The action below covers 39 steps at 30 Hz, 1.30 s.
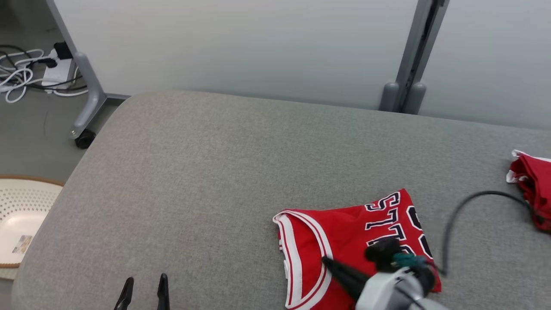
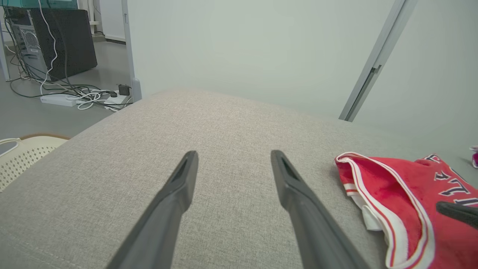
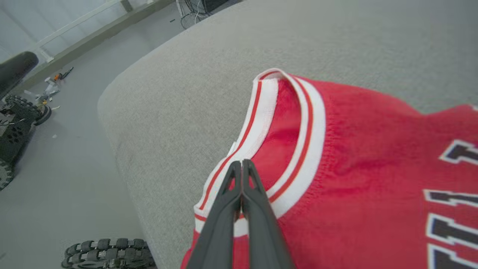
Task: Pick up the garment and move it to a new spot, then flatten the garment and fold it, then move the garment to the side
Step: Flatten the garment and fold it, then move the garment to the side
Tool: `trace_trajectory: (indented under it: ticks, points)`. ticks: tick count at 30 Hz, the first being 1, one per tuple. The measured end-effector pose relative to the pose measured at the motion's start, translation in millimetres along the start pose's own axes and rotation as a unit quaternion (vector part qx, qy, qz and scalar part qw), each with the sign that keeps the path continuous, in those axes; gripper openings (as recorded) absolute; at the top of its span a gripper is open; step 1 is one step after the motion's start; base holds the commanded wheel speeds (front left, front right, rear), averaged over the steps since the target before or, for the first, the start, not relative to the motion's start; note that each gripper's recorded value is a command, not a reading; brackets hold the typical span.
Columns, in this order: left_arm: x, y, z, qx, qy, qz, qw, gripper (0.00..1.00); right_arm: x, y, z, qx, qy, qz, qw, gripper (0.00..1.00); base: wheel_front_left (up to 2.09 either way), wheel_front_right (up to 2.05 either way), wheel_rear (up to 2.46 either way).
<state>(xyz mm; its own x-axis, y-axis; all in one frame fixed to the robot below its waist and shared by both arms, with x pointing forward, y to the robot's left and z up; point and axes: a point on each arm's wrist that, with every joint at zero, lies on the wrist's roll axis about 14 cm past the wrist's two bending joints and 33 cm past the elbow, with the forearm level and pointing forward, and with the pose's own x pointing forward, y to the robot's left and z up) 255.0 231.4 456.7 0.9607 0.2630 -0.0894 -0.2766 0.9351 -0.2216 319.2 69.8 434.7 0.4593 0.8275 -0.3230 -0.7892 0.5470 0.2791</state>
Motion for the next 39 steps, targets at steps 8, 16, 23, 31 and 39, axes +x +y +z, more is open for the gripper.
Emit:
trace_trajectory:
  ticks: [8, 16, 23, 31, 39]
  points:
    - [-0.5, 2.2, 10.1, 0.012, -0.017, -0.005, 1.0, 1.0, -84.4, -89.3, 58.9, -0.035, -0.18, -0.17, 0.968, 1.0, 0.0, 0.0, 0.0]
    - [10.9, -11.8, 20.9, 0.031, -0.034, -0.036, 0.998, 1.0, -182.6, -132.6, 51.6, -0.064, -0.234, -0.337, 0.91, 1.0, 0.0, 0.0, 0.0]
    - [15.8, -22.7, 21.1, 0.042, -0.035, -0.061, 0.997, 1.0, -224.2, -135.0, 9.7, -0.043, -0.211, -0.416, 0.883, 1.0, 0.0, 0.0, 0.0]
    - [16.6, -25.4, 20.3, 0.046, -0.034, -0.068, 0.996, 1.0, -234.1, -131.5, -0.6, -0.025, -0.215, -0.444, 0.869, 1.0, 0.0, 0.0, 0.0]
    - [16.3, -25.1, 18.5, 0.046, -0.031, -0.069, 0.996, 1.0, -230.5, -129.7, 1.1, -0.022, -0.219, -0.443, 0.869, 1.0, 0.0, 0.0, 0.0]
